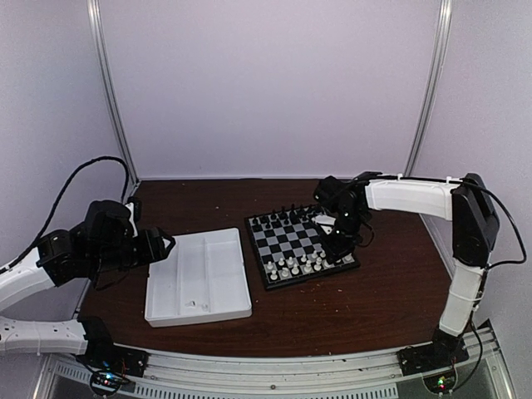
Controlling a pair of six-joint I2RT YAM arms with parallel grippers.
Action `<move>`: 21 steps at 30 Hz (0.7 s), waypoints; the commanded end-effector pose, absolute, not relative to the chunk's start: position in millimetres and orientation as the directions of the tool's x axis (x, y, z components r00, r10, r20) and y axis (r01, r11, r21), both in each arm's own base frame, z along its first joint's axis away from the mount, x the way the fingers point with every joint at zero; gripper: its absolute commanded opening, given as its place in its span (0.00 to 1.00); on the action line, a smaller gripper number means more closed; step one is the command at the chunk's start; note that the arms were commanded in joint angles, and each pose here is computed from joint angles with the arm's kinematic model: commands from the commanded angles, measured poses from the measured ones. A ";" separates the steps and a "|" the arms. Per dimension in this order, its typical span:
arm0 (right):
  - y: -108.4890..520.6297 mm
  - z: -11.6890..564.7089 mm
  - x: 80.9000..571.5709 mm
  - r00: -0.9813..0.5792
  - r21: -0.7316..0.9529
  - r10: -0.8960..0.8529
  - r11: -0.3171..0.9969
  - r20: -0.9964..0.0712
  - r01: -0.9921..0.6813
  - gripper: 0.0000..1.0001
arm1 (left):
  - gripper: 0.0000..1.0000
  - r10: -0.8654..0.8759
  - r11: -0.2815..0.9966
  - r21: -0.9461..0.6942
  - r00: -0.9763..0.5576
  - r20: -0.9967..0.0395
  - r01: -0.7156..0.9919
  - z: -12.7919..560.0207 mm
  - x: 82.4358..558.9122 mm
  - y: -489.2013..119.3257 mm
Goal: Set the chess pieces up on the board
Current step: Place the chess piece on the chessboard.
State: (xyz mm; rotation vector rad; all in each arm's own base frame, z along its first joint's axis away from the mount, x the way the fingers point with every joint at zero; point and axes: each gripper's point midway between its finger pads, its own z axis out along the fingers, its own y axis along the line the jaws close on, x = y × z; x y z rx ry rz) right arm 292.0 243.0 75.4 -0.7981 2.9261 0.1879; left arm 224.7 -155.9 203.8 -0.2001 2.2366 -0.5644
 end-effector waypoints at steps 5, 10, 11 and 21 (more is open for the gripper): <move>238.5 67.6 313.6 -0.859 0.039 -0.492 0.864 -0.143 -0.501 0.01 | 0.68 -0.307 0.892 -0.447 -0.650 -0.695 0.057 215.7 231.4 -158.9; 237.6 65.3 319.1 -0.862 0.031 -0.485 0.869 -0.145 -0.494 0.01 | 0.68 -0.302 0.895 -0.443 -0.652 -0.695 0.058 215.3 232.3 -159.9; 237.3 64.5 319.8 -0.862 0.025 -0.486 0.869 -0.146 -0.495 0.01 | 0.68 -0.300 0.896 -0.440 -0.653 -0.695 0.057 214.4 232.6 -160.0; 236.7 60.5 322.8 -0.863 0.019 -0.484 0.871 -0.143 -0.491 0.02 | 0.69 -0.290 0.901 -0.429 -0.654 -0.699 0.059 215.2 234.9 -161.6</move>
